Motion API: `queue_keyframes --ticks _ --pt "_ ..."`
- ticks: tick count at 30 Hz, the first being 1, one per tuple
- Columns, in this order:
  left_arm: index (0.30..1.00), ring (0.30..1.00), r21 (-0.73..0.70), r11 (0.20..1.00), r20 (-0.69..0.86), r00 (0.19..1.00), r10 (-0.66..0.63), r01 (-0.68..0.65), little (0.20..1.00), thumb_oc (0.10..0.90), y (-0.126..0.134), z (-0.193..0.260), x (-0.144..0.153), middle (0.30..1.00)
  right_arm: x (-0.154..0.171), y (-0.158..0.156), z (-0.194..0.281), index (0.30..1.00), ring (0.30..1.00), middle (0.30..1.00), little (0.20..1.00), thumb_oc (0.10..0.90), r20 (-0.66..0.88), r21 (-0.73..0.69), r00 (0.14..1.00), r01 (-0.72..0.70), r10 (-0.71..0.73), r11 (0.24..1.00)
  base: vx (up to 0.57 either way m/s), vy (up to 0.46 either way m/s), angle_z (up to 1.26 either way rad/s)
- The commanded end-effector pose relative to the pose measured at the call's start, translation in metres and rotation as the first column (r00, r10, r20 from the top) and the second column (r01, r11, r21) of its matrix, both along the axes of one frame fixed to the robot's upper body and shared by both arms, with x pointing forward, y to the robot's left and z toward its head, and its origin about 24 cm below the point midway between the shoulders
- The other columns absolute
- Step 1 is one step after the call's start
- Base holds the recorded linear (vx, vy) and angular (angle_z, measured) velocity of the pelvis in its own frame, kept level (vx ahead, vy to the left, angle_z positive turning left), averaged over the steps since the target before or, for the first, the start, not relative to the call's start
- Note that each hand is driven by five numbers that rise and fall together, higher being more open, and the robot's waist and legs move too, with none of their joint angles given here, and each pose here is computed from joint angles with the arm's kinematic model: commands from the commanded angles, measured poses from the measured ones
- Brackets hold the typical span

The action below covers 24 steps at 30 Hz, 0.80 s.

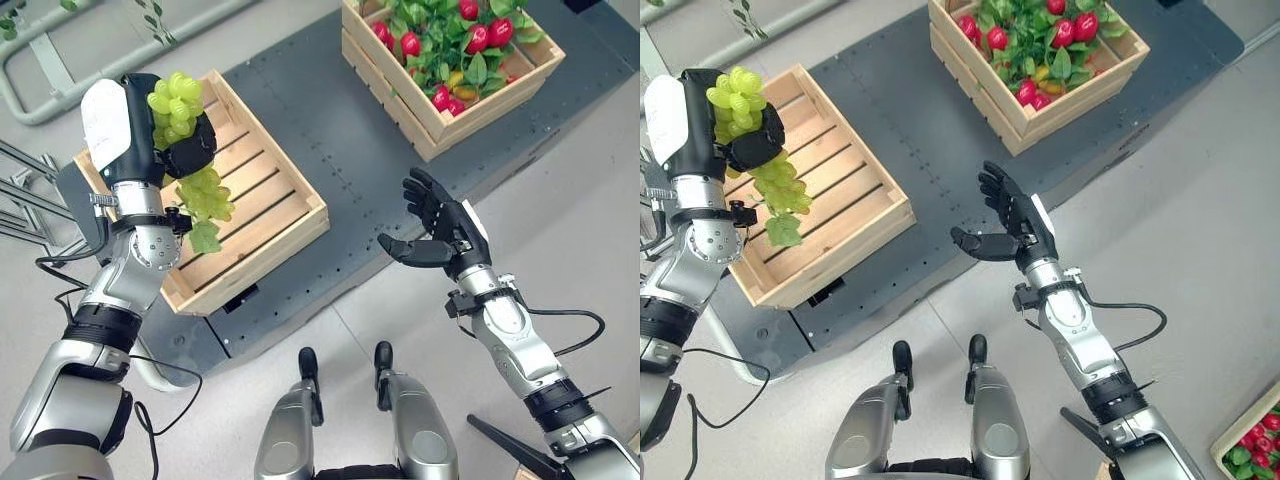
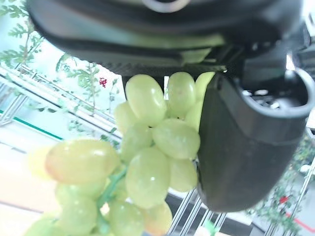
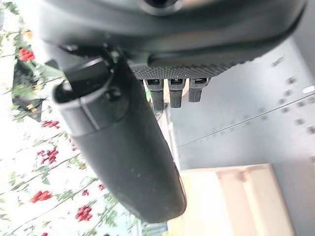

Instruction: Pick up the fruits from the basket on one side to the basket on the other side

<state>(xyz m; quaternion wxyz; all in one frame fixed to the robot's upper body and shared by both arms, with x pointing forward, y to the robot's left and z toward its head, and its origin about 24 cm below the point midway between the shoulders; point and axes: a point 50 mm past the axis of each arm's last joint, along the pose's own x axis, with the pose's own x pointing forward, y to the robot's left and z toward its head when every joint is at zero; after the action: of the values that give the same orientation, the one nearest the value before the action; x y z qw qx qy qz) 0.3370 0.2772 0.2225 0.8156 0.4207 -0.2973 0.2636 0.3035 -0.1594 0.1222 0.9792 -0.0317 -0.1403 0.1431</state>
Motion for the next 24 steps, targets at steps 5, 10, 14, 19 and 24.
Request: queue_keyframes --ticks 5,10,14,19,24 --pt "0.300 0.300 -0.187 0.964 0.161 0.974 -0.161 0.190 0.300 0.400 -0.003 0.026 -0.014 0.300 -0.014 0.011 0.021 0.900 0.900 0.900 0.900 0.800 0.109 0.111 0.983 -0.157 0.146 0.981 0.08 -0.063 0.07" --pt "0.300 0.300 -0.356 0.880 0.102 0.949 -0.298 0.315 0.300 0.400 -0.011 0.013 -0.006 0.300 -0.011 0.033 0.013 0.900 0.900 0.900 0.900 0.800 0.014 0.163 0.957 -0.287 0.289 0.944 0.06 -0.093 0.08" --pt "0.300 0.300 -0.400 0.835 0.067 0.920 -0.385 0.378 0.300 0.400 -0.017 0.011 0.003 0.300 -0.005 0.044 0.014 0.900 0.900 0.900 0.900 0.800 -0.037 0.239 0.929 -0.350 0.368 0.906 -0.01 -0.116 0.14" --pt "0.300 0.300 -0.372 0.798 0.006 0.861 -0.508 0.474 0.300 0.400 -0.034 0.016 0.013 0.300 0.004 0.063 0.013 0.900 0.900 0.900 0.900 0.800 -0.094 0.392 0.876 -0.405 0.474 0.826 -0.05 -0.097 0.04" --pt "0.300 0.300 -0.323 0.771 -0.095 0.792 -0.603 0.549 0.300 0.400 -0.056 0.021 0.019 0.300 0.012 0.077 0.024 0.900 0.900 0.900 0.900 0.800 -0.103 0.428 0.846 -0.436 0.523 0.791 -0.03 -0.066 0.17"
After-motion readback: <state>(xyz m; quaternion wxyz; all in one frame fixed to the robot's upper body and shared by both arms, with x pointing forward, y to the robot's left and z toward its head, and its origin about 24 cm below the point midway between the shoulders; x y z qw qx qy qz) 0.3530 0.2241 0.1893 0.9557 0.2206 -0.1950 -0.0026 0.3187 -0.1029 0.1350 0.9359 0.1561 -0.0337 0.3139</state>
